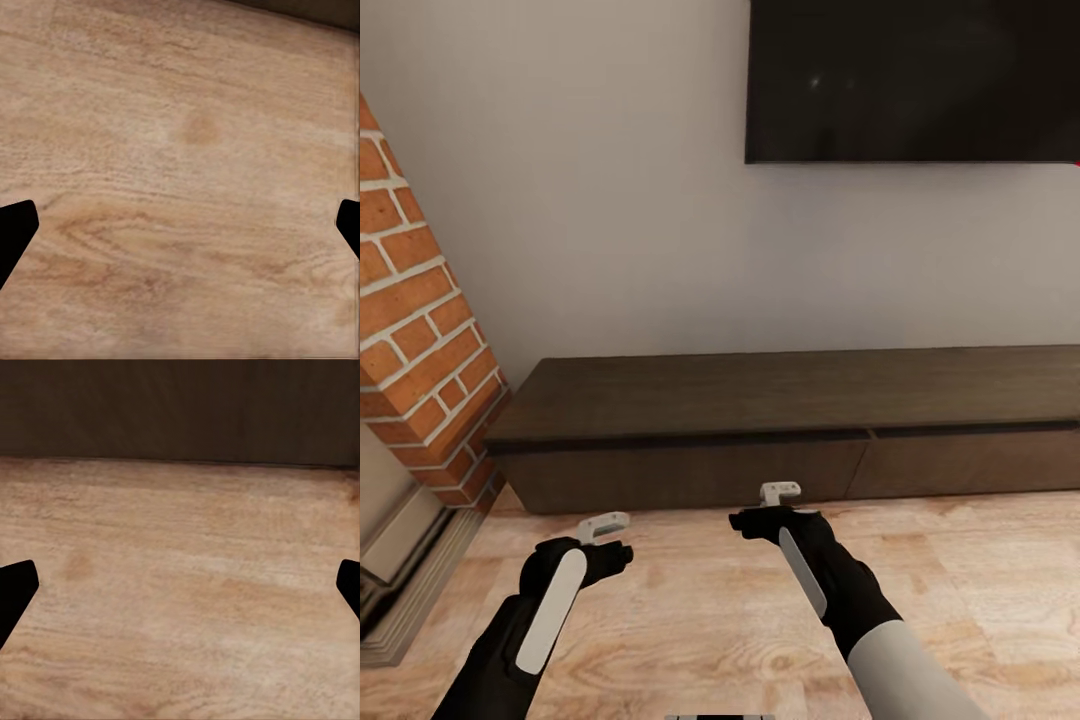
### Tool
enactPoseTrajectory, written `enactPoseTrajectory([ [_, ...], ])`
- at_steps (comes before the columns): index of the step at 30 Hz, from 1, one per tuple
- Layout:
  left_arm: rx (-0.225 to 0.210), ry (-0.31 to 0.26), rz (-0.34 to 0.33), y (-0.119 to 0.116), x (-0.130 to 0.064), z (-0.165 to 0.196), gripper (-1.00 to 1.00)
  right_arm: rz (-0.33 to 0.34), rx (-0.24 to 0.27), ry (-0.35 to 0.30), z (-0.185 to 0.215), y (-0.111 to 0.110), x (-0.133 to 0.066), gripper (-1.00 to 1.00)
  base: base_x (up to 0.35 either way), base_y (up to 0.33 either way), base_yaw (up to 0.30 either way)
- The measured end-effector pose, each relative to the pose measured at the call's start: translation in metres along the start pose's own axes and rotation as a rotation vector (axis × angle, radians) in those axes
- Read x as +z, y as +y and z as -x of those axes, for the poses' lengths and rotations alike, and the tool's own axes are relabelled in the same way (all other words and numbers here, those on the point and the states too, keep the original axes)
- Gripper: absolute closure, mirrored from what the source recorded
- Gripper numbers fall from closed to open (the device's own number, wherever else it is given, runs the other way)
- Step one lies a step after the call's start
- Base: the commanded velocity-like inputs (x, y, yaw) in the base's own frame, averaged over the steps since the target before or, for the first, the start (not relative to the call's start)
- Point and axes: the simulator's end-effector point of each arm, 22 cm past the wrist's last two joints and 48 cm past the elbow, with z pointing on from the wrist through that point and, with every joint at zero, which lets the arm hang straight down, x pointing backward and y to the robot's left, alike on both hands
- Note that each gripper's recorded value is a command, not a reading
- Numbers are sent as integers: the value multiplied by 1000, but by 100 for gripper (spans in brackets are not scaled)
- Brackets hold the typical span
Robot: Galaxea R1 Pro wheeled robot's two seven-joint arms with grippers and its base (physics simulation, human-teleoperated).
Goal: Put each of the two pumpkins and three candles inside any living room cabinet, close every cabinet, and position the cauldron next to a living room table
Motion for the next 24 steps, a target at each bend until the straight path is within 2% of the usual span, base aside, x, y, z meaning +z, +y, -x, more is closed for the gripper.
enactPoseTrajectory([
  [10, 0, 10, -26, -5, -11, 1, -100, 4, -4, -22, 12, 3, -10, -100, -4, 0, 0],
  [16, -35, 2, -36, 0, -18, 7, -100, 3, -11, -43, 22, 5, -20, -100, 0, 0, 0],
  [24, -77, -24, -56, 3, -32, 19, -100, 30, 8, -85, 42, 16, -37, -100, 0, 0, 0],
])
